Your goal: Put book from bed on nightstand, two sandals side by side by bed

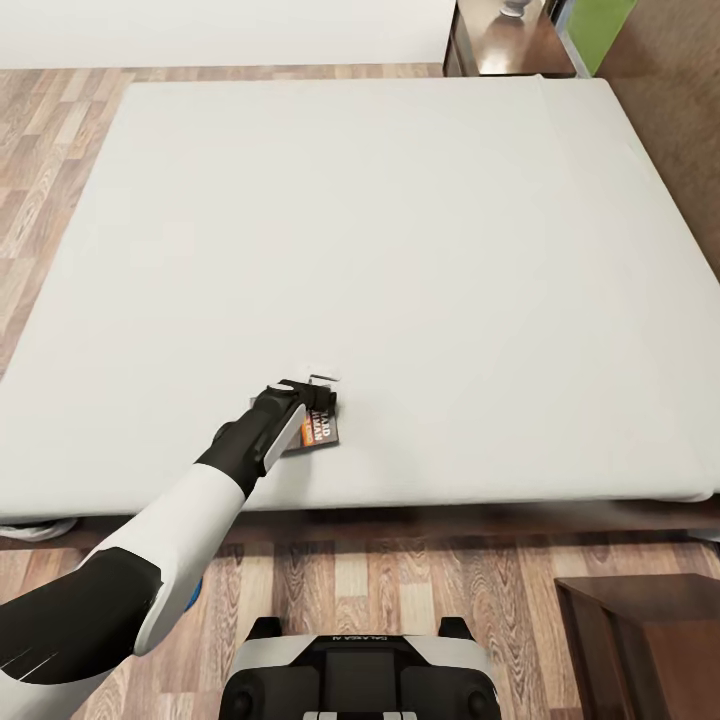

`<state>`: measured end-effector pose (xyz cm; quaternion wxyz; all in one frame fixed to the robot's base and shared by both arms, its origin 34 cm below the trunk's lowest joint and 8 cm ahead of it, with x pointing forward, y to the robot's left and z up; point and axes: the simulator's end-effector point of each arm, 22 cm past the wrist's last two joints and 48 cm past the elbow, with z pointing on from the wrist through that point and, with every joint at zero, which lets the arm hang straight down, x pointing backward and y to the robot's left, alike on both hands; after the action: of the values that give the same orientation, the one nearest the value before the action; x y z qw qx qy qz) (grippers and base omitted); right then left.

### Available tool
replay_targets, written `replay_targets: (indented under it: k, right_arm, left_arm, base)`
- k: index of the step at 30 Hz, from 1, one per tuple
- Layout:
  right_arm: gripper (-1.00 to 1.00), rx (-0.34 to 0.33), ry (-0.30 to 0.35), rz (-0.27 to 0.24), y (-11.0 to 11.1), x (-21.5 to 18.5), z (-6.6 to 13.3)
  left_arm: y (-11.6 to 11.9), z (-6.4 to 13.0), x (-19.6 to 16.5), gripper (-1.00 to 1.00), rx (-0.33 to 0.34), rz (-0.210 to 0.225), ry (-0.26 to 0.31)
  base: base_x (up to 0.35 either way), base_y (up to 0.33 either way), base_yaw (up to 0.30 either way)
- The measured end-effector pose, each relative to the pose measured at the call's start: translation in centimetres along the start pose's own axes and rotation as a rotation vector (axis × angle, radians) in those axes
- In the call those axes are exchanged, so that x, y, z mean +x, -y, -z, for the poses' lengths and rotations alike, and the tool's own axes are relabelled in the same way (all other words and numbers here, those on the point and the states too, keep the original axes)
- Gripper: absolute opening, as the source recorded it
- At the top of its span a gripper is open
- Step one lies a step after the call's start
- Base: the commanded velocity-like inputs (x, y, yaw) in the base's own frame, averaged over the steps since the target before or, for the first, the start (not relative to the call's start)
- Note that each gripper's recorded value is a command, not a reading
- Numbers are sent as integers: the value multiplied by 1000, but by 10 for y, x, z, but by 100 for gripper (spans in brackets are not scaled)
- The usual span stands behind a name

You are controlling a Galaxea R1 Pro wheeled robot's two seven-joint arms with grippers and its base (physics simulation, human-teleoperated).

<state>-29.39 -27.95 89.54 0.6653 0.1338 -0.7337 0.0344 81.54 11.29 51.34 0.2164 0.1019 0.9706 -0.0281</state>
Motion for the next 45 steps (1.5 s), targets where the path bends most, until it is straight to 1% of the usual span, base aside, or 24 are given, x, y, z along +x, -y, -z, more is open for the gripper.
replay_targets:
  k: [11, 18, 25, 45]
  right_arm:
    - [100, 0, 0, 0, 0, 0, 0]
    - [100, 0, 0, 0, 0, 0, 0]
    - [100, 0, 0, 0, 0, 0, 0]
    - [100, 0, 0, 0, 0, 0, 0]
  left_arm:
    - [0, 0, 0, 100, -1, -1, 0]
    - [3, 0, 0, 100, 0, -16, 1]
    - [4, 0, 0, 100, 0, -22, 2]
    - [6, 0, 0, 100, 2, -25, 3]
  base:
    - [-9, 5, 0]
    - [-109, 1, 0]
    - [-36, 0, 0]
    - [-26, 0, 0]
